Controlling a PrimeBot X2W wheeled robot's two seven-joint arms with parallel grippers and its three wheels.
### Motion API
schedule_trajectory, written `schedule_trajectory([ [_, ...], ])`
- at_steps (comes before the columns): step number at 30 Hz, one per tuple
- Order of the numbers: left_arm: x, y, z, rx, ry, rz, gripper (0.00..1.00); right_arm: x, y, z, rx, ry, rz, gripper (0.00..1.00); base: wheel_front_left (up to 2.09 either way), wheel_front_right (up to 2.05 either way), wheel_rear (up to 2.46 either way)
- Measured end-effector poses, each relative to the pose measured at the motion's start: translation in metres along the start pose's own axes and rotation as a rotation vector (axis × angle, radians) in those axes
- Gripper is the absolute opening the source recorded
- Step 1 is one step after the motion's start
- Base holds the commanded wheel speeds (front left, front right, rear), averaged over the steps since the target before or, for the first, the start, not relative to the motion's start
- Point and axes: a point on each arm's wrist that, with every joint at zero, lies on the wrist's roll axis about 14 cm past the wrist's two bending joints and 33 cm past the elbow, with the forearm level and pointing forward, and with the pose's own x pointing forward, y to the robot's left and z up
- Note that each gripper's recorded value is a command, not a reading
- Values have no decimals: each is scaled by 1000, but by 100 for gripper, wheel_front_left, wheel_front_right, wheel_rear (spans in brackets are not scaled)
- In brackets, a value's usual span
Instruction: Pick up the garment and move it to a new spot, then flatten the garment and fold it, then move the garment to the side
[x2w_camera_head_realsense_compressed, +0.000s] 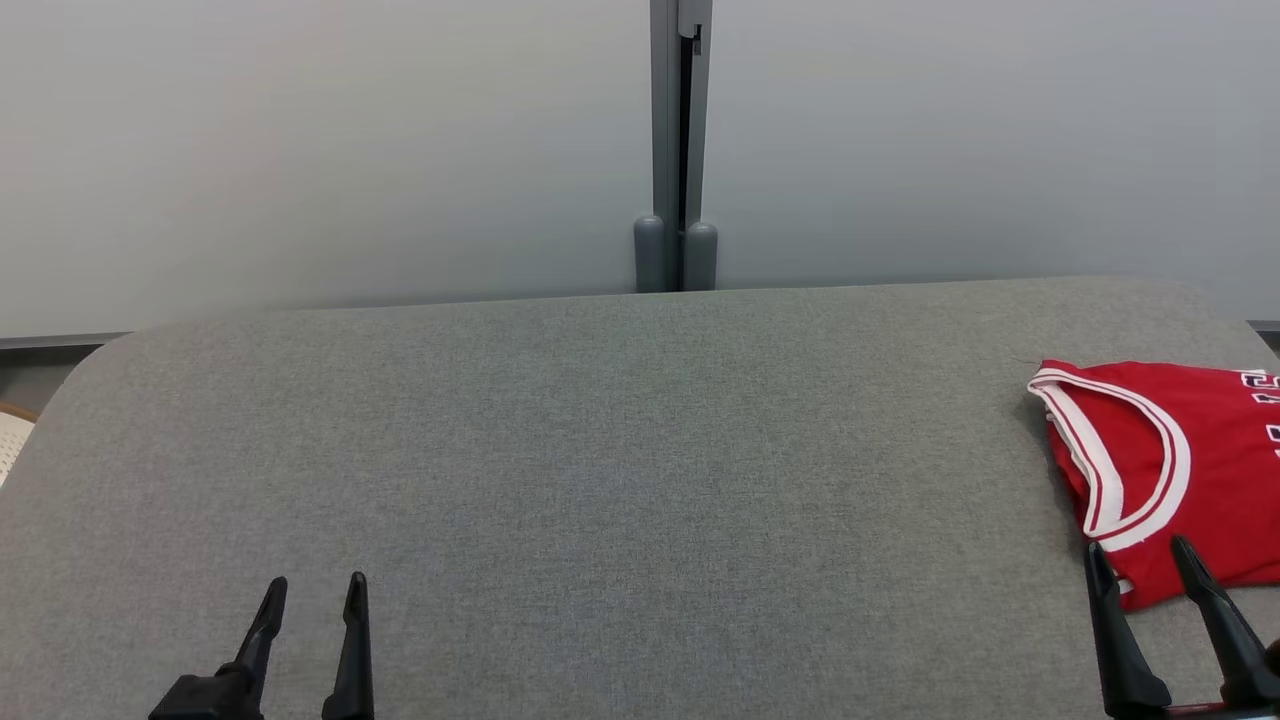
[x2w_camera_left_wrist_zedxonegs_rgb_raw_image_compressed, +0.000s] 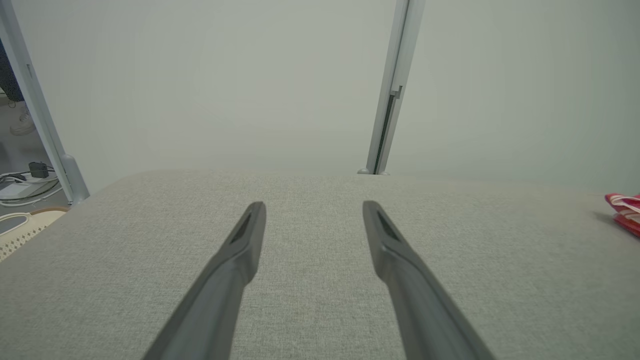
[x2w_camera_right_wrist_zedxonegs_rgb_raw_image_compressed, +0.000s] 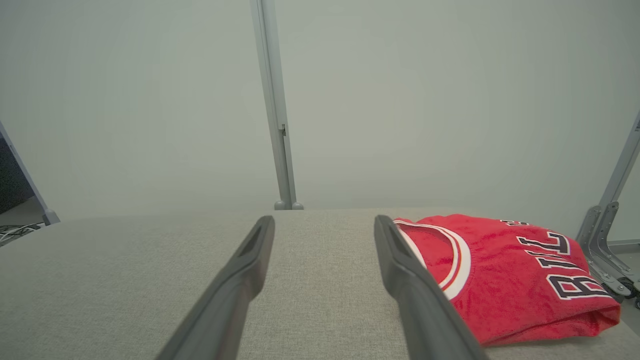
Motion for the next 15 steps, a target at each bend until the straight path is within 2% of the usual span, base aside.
schedule_trajectory([
  [1, 1, 0, 0, 1, 1, 5, 0, 1, 1, -1, 2, 2, 3, 0, 0, 0, 0],
  [6, -7, 0, -18, -22, 61, 17, 0, -2, 3, -15, 34, 43, -1, 0, 0, 0, 0],
  [15, -2, 7, -22, -207, 99, 63, 0, 4, 0, -21, 231, 48, -19, 0, 0, 0, 0],
])
